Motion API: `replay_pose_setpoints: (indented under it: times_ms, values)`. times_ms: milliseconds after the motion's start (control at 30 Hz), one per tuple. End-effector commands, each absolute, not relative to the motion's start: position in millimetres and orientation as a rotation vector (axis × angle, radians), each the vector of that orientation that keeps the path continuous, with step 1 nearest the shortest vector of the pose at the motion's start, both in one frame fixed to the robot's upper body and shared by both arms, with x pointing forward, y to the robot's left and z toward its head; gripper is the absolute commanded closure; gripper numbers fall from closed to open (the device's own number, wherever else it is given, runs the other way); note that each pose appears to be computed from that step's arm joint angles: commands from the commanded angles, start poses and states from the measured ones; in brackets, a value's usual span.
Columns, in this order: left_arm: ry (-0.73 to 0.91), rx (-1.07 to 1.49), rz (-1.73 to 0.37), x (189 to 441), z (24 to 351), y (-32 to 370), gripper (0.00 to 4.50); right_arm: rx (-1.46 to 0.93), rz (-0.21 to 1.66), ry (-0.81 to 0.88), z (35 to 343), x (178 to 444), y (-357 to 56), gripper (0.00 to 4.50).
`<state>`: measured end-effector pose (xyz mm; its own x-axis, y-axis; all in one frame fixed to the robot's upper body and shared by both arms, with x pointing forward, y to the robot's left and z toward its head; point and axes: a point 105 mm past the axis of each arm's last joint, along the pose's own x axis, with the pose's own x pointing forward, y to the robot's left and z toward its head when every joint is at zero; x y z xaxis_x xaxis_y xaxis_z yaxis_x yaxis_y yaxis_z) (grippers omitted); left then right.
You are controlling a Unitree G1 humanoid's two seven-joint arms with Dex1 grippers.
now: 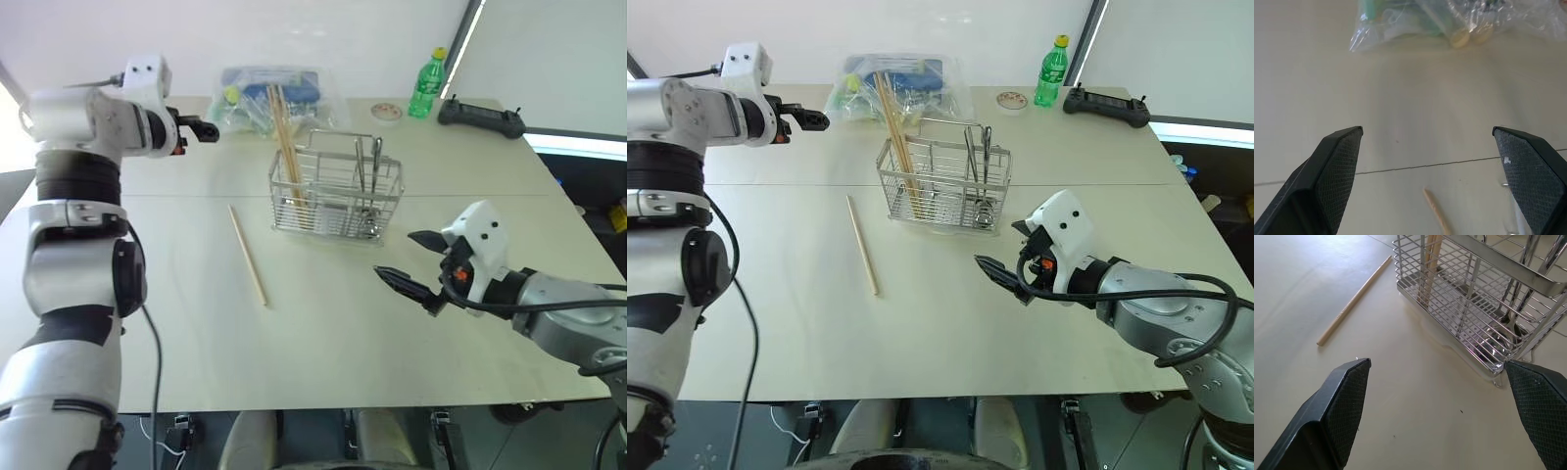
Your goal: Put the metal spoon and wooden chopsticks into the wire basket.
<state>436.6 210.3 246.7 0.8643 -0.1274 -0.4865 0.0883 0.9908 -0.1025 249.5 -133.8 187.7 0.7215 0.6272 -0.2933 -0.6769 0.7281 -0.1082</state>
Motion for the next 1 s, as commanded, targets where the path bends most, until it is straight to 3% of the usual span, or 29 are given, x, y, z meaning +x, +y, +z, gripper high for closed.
replay_pose_setpoints:
  times_ms: [33, 367, 1000]
  values:
    - [0.612, -0.091, -0.088, 429, 228, 196, 0.02, -0.219, 0.742, 0.193, 197, 252, -128, 0.00]
    - [0.841, -0.123, -0.016, 408, 182, 171, 0.02, -0.209, 0.767, 0.178, 197, 250, -117, 0.00]
    - [0.907, -0.226, 0.122, 426, 128, 148, 0.02, -0.176, 0.718, 0.177, 198, 244, -122, 0.00]
